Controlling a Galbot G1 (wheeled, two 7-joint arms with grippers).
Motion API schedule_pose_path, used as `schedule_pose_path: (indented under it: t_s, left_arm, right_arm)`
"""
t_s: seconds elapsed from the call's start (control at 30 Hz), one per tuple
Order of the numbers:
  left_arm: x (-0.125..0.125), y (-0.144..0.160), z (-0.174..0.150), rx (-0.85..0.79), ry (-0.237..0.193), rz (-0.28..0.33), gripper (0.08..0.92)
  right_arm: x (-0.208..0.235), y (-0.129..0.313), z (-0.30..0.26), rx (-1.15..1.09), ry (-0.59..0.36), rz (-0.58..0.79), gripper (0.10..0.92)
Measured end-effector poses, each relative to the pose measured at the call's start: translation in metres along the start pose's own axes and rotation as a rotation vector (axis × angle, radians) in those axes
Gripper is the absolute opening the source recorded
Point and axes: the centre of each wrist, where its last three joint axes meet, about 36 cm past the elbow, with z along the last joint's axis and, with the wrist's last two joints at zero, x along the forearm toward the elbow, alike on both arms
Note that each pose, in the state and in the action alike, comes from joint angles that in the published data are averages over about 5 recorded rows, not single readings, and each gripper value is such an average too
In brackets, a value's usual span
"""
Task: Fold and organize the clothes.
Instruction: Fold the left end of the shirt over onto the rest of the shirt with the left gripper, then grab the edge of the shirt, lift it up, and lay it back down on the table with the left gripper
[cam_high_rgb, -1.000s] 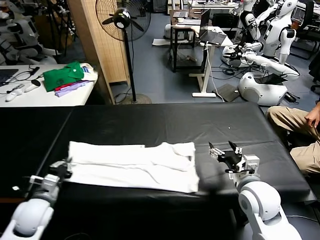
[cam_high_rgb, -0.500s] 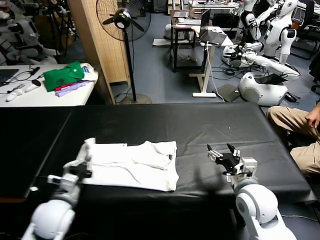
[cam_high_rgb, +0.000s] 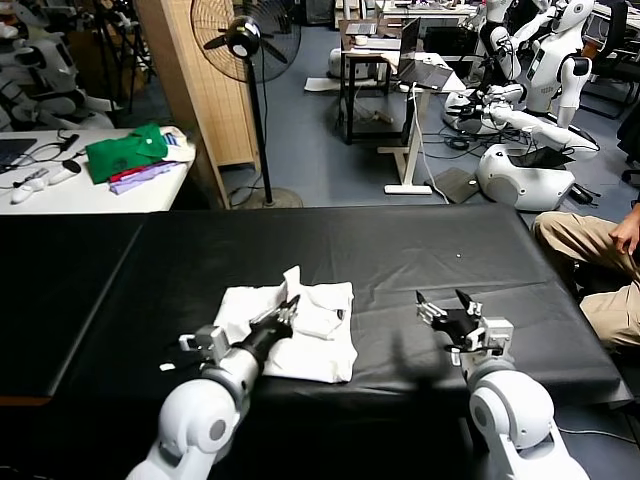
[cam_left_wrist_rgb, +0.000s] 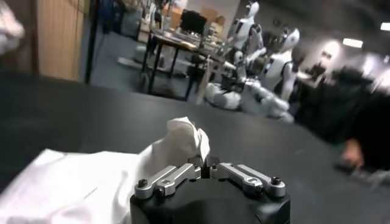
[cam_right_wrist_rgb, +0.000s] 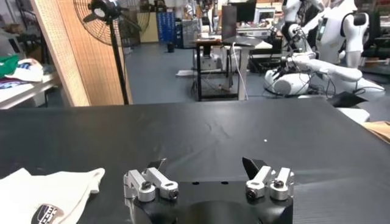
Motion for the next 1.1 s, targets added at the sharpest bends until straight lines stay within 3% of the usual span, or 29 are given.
schedule_pose_path:
  t_s: [0.27,0.63,0.73,0.9,1.0,1.1]
  left_arm:
    - [-0.008,-0.013,0.013,0.033,0.024,0.022,0.153]
    - [-0.023,-0.03,0.035,-0.026,0.013,0.006,0.16]
    - [-0.025,-0.036,0.039,-0.027,0.013,0.019,0.246]
    - [-0.023,-0.045,0.037,-0.019,-0.004,0.077,0.521]
    - [-0.017,-0.046,0.03,-0.041,-0.038,0.1,0.682]
    - [-0.009,-0.039,0.021,-0.1,-0.09,0.083,0.777]
  right_arm:
    - [-0.005,0.003,0.002,0.008,0.004,-0.003,0.798]
    - [-0.006,0.002,0.005,0.033,-0.023,-0.056,0.798]
    - [-0.007,0.003,0.005,0.037,-0.039,-0.083,0.798]
    - [-0.011,0.007,0.005,0.045,-0.049,-0.126,0.798]
    - [-0.016,0.013,0.005,0.054,-0.048,-0.171,0.798]
    - [-0.022,0.024,0.006,0.07,-0.047,-0.234,0.798]
